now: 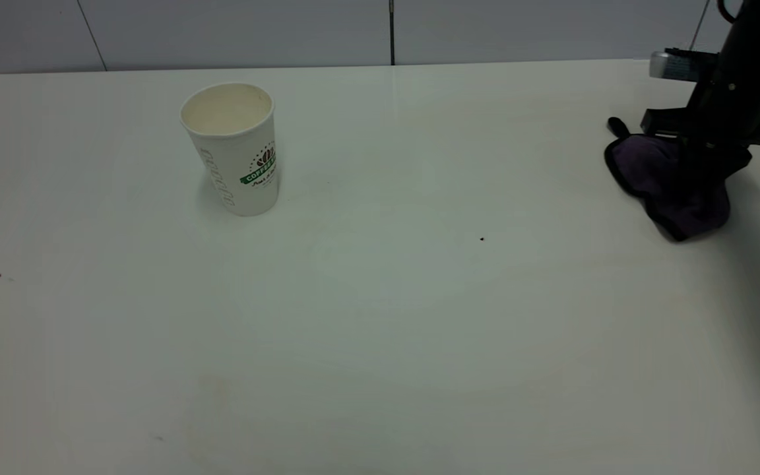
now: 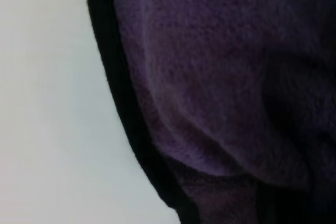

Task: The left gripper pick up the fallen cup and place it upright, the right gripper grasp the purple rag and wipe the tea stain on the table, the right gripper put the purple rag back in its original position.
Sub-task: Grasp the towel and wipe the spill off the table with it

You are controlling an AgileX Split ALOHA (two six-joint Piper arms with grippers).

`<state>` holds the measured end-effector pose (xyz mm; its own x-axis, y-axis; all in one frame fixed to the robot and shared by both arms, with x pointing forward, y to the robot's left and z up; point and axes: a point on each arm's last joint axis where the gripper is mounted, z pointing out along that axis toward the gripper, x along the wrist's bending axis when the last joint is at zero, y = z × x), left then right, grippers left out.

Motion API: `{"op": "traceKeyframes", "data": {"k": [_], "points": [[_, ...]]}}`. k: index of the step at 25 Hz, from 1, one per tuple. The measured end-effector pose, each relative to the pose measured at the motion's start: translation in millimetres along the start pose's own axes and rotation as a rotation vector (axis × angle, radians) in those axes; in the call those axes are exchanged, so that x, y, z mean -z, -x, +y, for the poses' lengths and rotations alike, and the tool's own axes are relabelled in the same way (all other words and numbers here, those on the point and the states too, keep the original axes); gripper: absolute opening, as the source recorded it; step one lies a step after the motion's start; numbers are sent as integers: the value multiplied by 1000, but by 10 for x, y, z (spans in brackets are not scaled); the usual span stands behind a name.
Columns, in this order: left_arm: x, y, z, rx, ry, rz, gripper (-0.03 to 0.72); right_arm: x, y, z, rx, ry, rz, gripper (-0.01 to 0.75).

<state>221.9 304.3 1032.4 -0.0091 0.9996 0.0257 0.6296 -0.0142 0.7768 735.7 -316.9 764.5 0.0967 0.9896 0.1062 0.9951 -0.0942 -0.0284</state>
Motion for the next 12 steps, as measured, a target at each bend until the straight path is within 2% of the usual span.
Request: {"op": "traceKeyframes", "data": {"k": [3, 6, 9, 12], "points": [[0, 0, 0, 0, 0, 0, 585, 4, 50, -9, 0, -12, -10, 132], [0, 0, 0, 0, 0, 0, 585, 6, 48, -12, 11, -16, -13, 219], [0, 0, 0, 0, 0, 0, 585, 45, 36, -1, 33, -33, -5, 385], [0, 0, 0, 0, 0, 0, 585, 97, 22, 29, 55, -62, 3, 604]]}}
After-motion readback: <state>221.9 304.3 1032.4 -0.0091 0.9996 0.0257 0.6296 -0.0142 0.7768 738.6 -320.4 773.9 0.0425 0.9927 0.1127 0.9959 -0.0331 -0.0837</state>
